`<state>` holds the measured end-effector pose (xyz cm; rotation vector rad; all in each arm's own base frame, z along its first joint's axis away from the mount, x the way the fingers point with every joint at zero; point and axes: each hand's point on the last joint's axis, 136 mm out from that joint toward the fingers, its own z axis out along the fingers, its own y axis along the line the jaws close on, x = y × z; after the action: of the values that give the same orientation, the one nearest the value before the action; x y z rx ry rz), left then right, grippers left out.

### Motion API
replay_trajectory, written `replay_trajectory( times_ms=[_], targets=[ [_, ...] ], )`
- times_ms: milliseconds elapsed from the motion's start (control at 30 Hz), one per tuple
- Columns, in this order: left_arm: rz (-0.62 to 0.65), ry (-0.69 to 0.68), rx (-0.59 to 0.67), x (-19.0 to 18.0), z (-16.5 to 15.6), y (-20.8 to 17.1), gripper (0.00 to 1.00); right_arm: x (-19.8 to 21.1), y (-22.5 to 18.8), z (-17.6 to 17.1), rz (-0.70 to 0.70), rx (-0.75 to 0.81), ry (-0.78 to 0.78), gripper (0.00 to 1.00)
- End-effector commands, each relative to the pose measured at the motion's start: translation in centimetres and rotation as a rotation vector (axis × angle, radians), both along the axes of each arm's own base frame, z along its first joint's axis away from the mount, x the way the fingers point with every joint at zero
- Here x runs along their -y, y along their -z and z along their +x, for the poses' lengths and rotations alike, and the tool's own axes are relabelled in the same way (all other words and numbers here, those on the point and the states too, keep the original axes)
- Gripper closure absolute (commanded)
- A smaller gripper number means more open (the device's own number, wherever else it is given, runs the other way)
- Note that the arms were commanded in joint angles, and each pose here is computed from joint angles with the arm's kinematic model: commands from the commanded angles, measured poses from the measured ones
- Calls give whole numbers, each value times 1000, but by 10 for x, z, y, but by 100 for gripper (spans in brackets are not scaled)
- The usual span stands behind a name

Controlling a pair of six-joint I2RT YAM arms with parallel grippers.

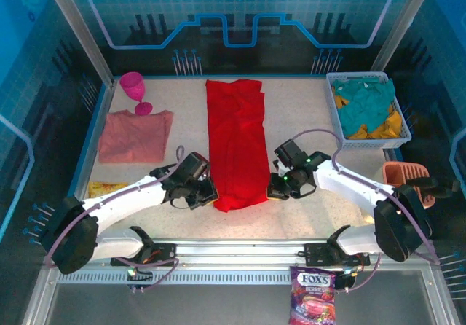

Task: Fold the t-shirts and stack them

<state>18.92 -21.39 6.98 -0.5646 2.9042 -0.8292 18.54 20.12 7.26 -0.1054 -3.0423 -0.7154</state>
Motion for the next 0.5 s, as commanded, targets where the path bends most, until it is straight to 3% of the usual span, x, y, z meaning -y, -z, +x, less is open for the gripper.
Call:
replay_trajectory(
  times_ms=[0, 233, 467],
  targets=[
    [16, 64, -38, -3, -11, 2, 100, 9, 6, -4, -35, -36, -20, 100],
    [-19, 48, -24, -2, 2, -2, 100, 7, 2, 8, 0, -25, 2, 100],
    [-9, 53, 17, -7, 50, -19, 100, -3, -16, 60, 1, 37, -23, 100]
  ],
)
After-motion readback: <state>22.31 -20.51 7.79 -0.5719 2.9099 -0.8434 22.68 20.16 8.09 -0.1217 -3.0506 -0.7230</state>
